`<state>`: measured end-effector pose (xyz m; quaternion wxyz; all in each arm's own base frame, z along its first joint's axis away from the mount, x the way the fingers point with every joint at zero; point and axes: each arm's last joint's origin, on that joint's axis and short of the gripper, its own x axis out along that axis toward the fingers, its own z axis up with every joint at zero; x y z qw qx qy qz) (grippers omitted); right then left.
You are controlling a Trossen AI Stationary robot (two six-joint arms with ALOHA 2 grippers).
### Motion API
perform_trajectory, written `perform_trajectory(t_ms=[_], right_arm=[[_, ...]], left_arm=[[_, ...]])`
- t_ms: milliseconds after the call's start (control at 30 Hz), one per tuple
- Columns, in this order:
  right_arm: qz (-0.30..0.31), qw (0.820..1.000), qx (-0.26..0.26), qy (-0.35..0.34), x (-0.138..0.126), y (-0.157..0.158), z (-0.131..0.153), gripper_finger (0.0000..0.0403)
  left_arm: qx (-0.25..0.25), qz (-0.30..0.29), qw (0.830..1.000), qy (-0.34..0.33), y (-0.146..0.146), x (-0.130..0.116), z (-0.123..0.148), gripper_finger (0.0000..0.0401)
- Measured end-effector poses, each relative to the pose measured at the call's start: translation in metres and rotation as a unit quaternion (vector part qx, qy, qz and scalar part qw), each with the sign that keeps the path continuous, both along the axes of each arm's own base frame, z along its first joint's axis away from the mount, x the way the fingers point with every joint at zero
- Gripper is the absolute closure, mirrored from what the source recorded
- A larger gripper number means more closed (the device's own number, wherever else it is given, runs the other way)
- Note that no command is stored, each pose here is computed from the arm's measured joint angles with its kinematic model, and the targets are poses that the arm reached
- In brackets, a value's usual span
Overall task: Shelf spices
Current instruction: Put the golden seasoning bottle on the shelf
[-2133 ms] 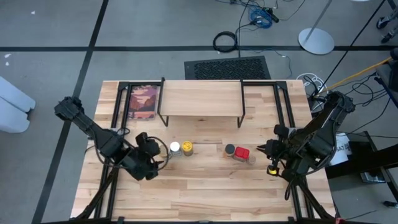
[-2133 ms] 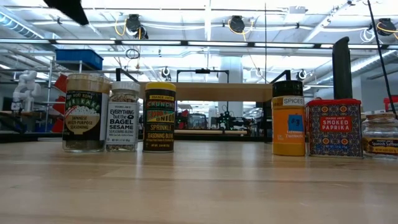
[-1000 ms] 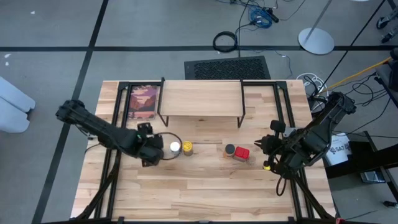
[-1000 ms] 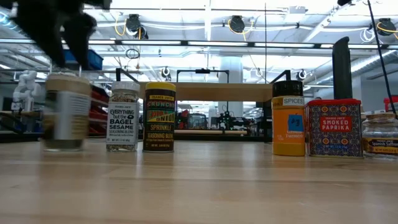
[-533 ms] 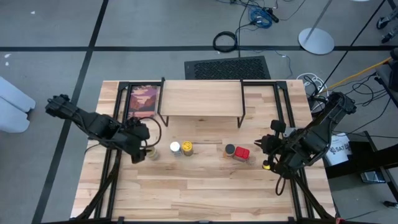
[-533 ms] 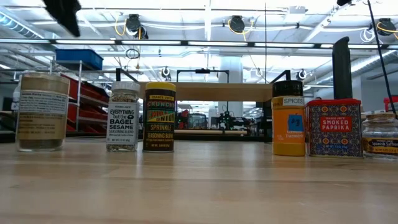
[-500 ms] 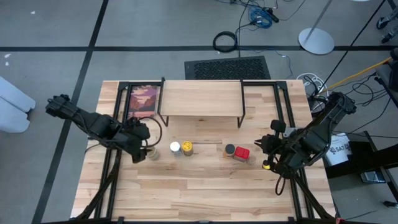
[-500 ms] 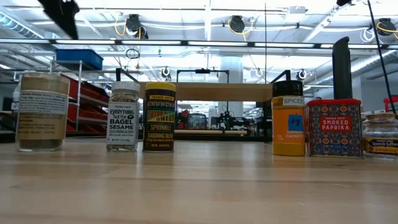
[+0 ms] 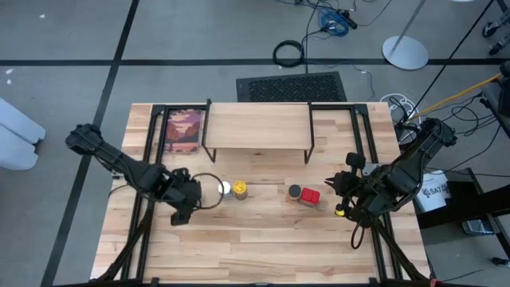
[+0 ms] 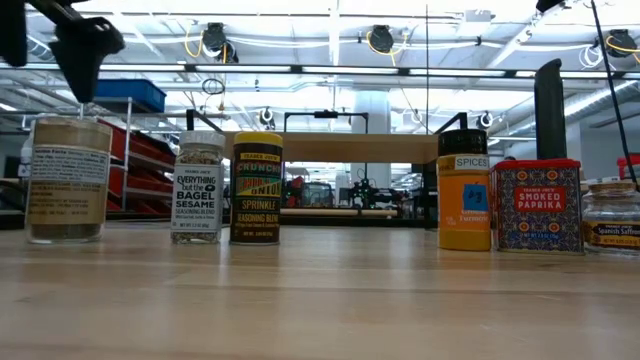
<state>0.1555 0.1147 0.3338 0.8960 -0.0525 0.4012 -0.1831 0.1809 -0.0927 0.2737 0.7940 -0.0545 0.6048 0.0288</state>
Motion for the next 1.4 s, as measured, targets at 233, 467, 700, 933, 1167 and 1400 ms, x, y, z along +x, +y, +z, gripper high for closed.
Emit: perform_trajectory(t_ms=[233,467,700,933,1167,1400], right_arm=[[0.001,1.0,0.004,-0.005,0.001,0.001,0.0,0.0387],[0.002,1.0,0.005,-0.006,0.001,0.001,0.0,0.0387],[0.002,1.0,0.005,-0.006,0.001,0.001,0.0,0.0387],[0.003,1.0,0.004,-0.006,0.001,0.001,0.001,0.0387],[0.004,1.0,0.006,-0.006,0.001,0.001,0.001,0.0387],[0.005,1.0,0.005,-0.005,0.001,0.001,0.001,0.0387]], left_arm=[[0.063,-0.109,0.992,0.027,-0.006,0.006,-0.012,0.0003],[0.096,-0.201,0.974,0.044,-0.007,0.008,-0.016,0.0003],[0.138,-0.252,0.956,0.063,-0.003,0.005,-0.016,0.0003],[0.144,-0.259,0.953,0.066,0.006,0.009,-0.017,0.0003],[0.149,-0.266,0.949,0.083,0.015,0.01,-0.029,0.0003],[0.133,-0.259,0.953,0.077,0.021,0.014,-0.029,0.0004]])
